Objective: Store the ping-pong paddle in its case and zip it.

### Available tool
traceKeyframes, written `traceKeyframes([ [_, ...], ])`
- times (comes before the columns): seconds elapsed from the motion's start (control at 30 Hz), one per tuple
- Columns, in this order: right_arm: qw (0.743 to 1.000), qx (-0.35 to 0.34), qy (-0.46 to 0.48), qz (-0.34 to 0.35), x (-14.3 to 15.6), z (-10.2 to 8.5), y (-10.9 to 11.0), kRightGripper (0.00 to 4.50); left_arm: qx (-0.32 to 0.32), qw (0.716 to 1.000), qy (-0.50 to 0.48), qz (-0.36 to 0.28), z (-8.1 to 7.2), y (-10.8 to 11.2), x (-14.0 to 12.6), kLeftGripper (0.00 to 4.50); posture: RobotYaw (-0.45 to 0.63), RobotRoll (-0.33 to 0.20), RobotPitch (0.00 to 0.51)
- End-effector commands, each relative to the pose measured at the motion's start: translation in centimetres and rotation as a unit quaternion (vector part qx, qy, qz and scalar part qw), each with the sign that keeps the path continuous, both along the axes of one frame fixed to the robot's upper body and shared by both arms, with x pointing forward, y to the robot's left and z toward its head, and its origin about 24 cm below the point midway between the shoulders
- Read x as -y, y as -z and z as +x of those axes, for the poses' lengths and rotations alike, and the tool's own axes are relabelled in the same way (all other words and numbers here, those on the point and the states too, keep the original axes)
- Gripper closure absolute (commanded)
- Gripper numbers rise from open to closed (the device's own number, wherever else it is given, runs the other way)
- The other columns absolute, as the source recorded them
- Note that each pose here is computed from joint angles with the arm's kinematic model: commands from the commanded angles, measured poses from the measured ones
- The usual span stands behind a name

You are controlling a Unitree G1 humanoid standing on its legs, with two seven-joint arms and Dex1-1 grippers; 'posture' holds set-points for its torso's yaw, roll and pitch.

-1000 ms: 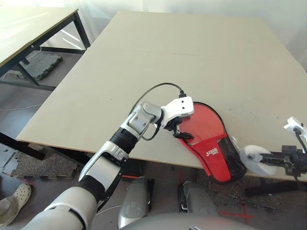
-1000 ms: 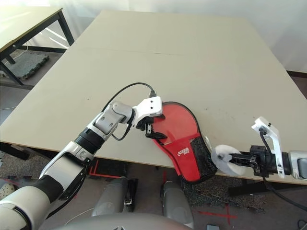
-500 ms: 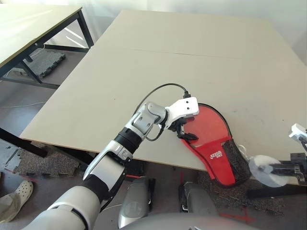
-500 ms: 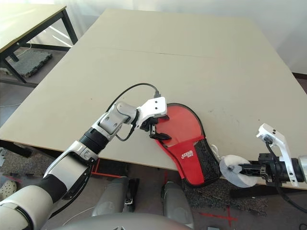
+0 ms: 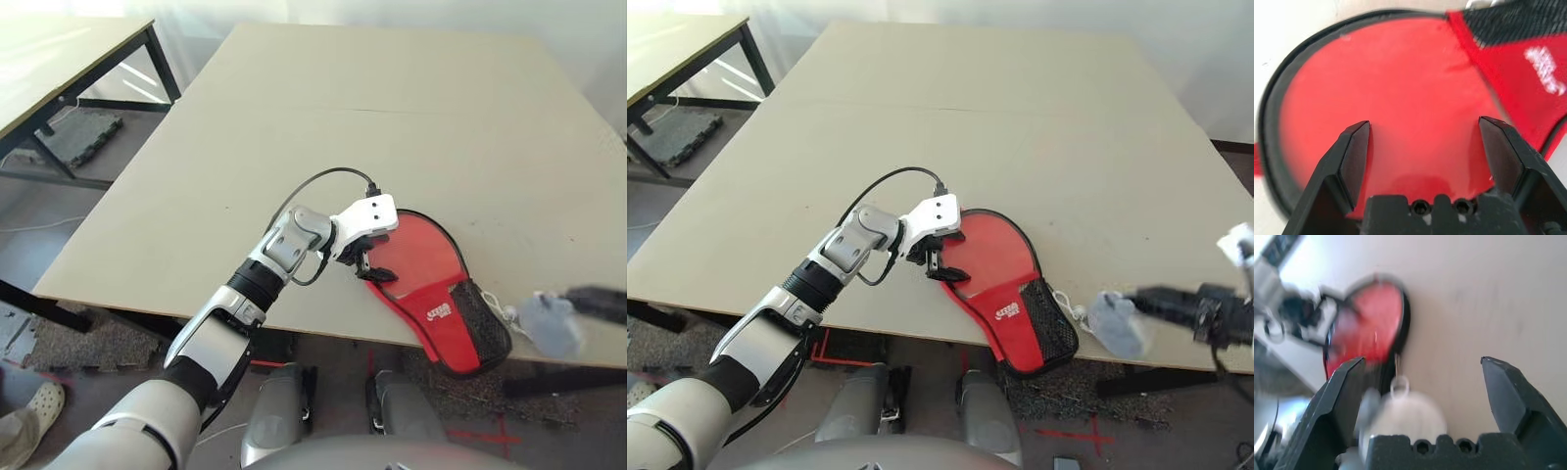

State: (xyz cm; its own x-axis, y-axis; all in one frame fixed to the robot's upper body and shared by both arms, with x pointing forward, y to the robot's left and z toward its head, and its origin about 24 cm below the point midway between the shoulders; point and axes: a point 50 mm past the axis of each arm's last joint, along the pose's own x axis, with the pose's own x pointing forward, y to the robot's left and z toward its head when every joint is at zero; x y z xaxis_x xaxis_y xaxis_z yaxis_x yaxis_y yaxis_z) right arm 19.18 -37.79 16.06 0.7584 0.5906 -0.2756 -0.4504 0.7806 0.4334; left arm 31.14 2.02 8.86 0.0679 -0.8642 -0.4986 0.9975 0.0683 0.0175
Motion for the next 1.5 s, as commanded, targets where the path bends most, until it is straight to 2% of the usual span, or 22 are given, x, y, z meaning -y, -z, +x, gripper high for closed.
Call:
traceKeyframes([
  [0.03, 0.999, 0.033, 0.028, 0.031, 0.1, 0.5, -0.5, 0.02, -0.008, 0.999, -0.024, -0.030, 0.1, -1.2, -0.5, 0.00, 0.03, 0.000, 0.101],
  [0.2, 0.987, 0.121, 0.109, -0.009, 0.2, 3.2, -0.3, 0.02, 0.002, 0.994, -0.082, -0.066, 0.8, -2.6, -2.2, 0.00, 0.04, 0.000, 0.097],
  [0.27, 0.978, 0.147, 0.144, -0.029, 0.0, 4.4, 0.3, 0.02, 0.025, 0.987, -0.126, -0.092, 1.5, -3.4, -3.3, 0.00, 0.05, 0.000, 0.094],
  [0.37, 0.969, 0.159, 0.185, -0.049, -0.5, 5.7, 1.7, 0.02, 0.049, 0.965, -0.221, -0.136, 2.6, -4.7, -5.7, 0.00, 0.07, 0.000, 0.090],
  [0.47, 0.950, 0.185, 0.242, -0.074, -0.1, 6.8, 2.1, 0.02, 0.082, 0.936, -0.299, -0.167, 3.2, -5.2, -8.0, 0.00, 0.08, 0.000, 0.087],
  [0.63, 0.905, 0.218, 0.342, -0.130, 0.8, 8.2, 2.7, 0.02, 0.137, 0.850, -0.463, -0.212, 3.8, -4.5, -12.5, 0.00, 0.09, 0.000, 0.081],
  [0.73, 0.883, 0.230, 0.385, -0.141, 1.2, 8.5, 3.1, 0.02, 0.162, 0.782, -0.556, -0.231, 3.2, -3.3, -15.2, 0.00, 0.10, 0.000, 0.079],
  [0.83, 0.863, 0.229, 0.417, -0.169, 1.3, 8.8, 3.8, 0.02, 0.199, 0.730, -0.618, -0.212, 2.5, -1.8, -17.8, 0.00, 0.11, 0.000, 0.078],
  [1.03, 0.834, 0.220, 0.465, -0.200, 1.1, 9.4, 4.8, 0.02, 0.231, 0.671, -0.676, -0.198, 2.3, -0.2, -20.7, 0.00, 0.11, 0.000, 0.084],
  [1.17, 0.818, 0.209, 0.495, -0.207, 0.6, 9.5, 5.8, 0.02, 0.232, 0.660, -0.690, -0.185, 2.5, 0.4, -21.9, 0.00, 0.10, 0.000, 0.093],
  [1.5, 0.813, 0.179, 0.508, -0.220, 0.2, 8.2, 8.1, 0.02, 0.235, 0.659, -0.691, -0.182, 3.2, 0.3, -22.7, 0.00, 0.05, 0.000, 0.108],
])
